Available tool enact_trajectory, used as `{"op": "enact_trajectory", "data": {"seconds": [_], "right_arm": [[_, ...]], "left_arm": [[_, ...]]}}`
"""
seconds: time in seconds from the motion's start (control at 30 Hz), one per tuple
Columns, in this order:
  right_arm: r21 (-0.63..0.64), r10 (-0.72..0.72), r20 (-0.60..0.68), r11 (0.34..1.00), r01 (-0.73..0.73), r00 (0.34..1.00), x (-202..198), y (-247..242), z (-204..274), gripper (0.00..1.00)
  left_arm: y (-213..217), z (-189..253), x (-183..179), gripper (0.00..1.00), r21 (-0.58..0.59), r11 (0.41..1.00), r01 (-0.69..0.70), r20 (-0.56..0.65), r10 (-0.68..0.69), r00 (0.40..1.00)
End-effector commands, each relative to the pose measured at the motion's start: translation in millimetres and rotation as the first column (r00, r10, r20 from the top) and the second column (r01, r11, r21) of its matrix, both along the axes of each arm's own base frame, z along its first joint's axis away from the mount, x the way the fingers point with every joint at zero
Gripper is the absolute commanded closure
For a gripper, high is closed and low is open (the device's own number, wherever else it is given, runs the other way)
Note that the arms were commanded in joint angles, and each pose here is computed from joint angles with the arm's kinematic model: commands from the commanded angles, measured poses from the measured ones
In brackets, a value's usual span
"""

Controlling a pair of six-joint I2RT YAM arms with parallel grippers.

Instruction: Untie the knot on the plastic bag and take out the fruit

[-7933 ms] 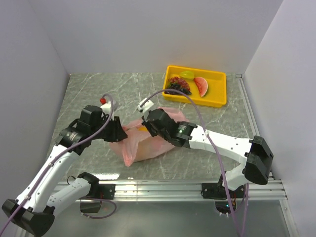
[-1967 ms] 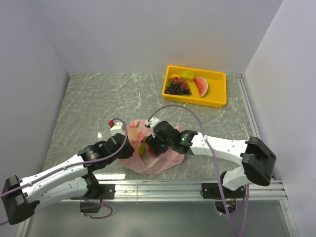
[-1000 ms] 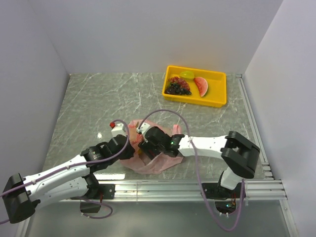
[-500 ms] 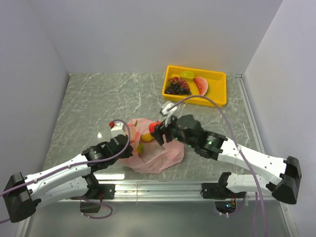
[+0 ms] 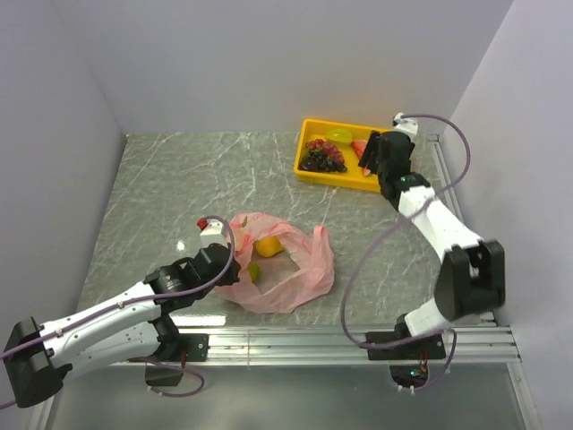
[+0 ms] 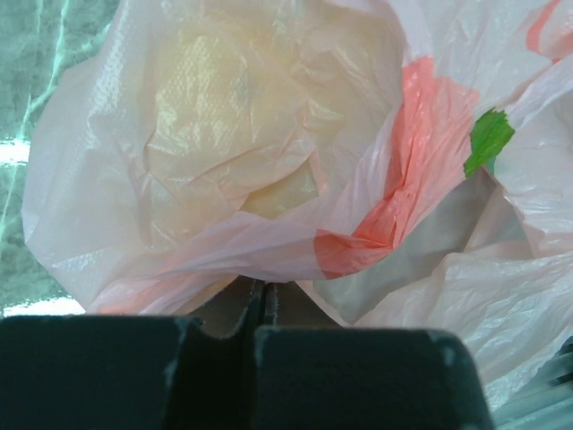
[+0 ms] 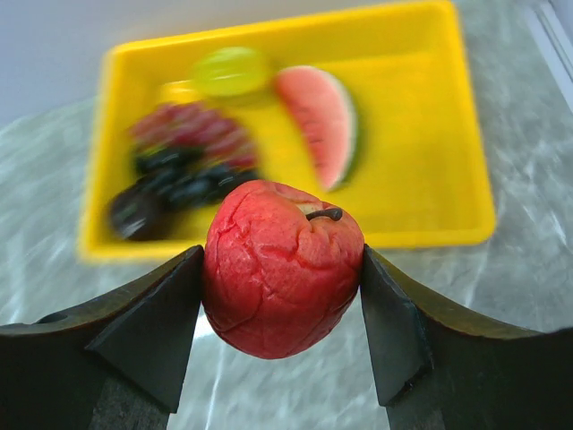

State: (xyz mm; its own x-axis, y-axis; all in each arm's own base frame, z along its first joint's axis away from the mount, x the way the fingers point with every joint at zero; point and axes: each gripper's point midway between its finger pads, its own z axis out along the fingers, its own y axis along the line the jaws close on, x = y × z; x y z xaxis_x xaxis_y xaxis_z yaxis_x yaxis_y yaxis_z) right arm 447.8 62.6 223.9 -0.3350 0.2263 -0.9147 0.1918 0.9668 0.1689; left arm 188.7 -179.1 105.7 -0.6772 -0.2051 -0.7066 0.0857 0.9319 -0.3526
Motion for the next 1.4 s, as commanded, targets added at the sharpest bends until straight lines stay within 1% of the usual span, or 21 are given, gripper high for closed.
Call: {"op": "enact_trajectory", "data": {"seconds": [0.0,0.03,0.1,0.13,0.2,0.23,0.3,0.33,0.43,0.67,0.73,0.83,0.87,0.93,0.97,1.0,1.07,1.1,1.17,1.23,1.37], "right_arm": [[0.084,-0.189,0.045,0.979,0.185,0.981,44,-47,13,0.97],[0.082,-0.207,-0.006,0.975,0.207,0.978,58,-56,-11,0.97],[0.103,-0.242,-0.018,0.965,0.243,0.970,78,-76,-13,0.97],[0.096,-0.250,-0.072,0.962,0.256,0.965,88,-80,-38,0.97],[0.088,-0.277,-0.084,0.955,0.284,0.957,102,-94,-41,0.90],[0.072,-0.266,-0.120,0.958,0.276,0.956,109,-95,-61,0.68],[0.067,-0.266,-0.138,0.958,0.277,0.954,120,-98,-64,0.42],[0.057,-0.262,-0.166,0.960,0.275,0.951,123,-98,-78,0.21],[0.063,-0.242,-0.167,0.965,0.255,0.956,127,-95,-78,0.08],[0.076,-0.187,-0.108,0.978,0.196,0.976,112,-85,-51,0.03],[0.071,-0.152,-0.056,0.985,0.156,0.987,102,-73,-21,0.03],[0.053,-0.046,0.023,0.998,0.045,0.999,79,-35,18,0.09],[0.045,0.037,0.025,0.998,-0.038,0.999,67,-4,19,0.11],[-0.002,0.128,0.067,0.992,-0.128,0.990,43,23,46,0.14],[-0.021,0.182,0.048,0.983,-0.181,0.982,29,40,42,0.15],[-0.038,0.270,0.076,0.963,-0.267,0.960,8,70,58,0.18],[-0.089,0.374,0.049,0.925,-0.369,0.926,-22,100,51,0.18],[-0.101,0.462,0.048,0.885,-0.456,0.886,-44,132,51,0.18],[-0.135,0.545,0.044,0.834,-0.536,0.837,-78,150,51,0.22],[-0.141,0.667,0.075,0.743,-0.654,0.742,-120,186,59,0.25],[-0.123,0.804,0.070,0.594,-0.795,0.590,-187,230,35,0.26]], "left_arm": [[-3,18,8,0.99,-0.024,1.000,0.003,0.059,-0.001,0.998],[-3,18,8,0.99,-0.026,1.000,0.003,0.058,-0.002,0.998],[-3,17,7,0.99,-0.033,0.999,0.007,0.057,-0.005,0.998],[-4,18,7,1.00,-0.037,0.999,0.009,0.057,-0.006,0.998],[-3,15,5,0.99,-0.035,0.999,0.010,0.051,-0.008,0.999],[-3,15,5,0.99,-0.040,0.999,0.010,0.048,-0.008,0.999],[-3,15,5,1.00,-0.037,0.999,0.007,0.049,-0.005,0.999],[-3,14,4,0.99,-0.038,0.999,0.007,0.047,-0.006,0.999],[-2,15,5,1.00,-0.034,0.999,0.005,0.049,-0.003,0.999],[-4,13,5,0.99,-0.033,0.999,0.011,0.042,-0.009,0.999],[-5,13,5,0.99,-0.039,0.999,0.007,0.039,-0.006,0.999],[-5,14,4,0.99,-0.055,0.998,0.001,0.037,0.001,0.999],[-5,13,4,0.99,-0.057,0.998,0.002,0.035,0.000,0.999],[-6,13,3,0.99,-0.065,0.998,-0.001,0.031,0.003,1.000],[-6,12,3,0.99,-0.066,0.998,-0.002,0.027,0.004,1.000],[-6,12,2,1.00,-0.067,0.998,-0.004,0.025,0.005,1.000],[-5,11,2,1.00,-0.065,0.998,-0.007,0.017,0.008,1.000],[-5,12,2,0.99,-0.066,0.998,-0.014,0.018,0.015,1.000],[-3,12,1,0.99,-0.060,0.998,-0.021,0.010,0.022,1.000],[0,12,0,0.99,-0.059,0.998,-0.033,0.004,0.033,0.999],[7,11,-2,1.00,-0.047,0.997,-0.059,-0.012,0.059,0.998]]}}
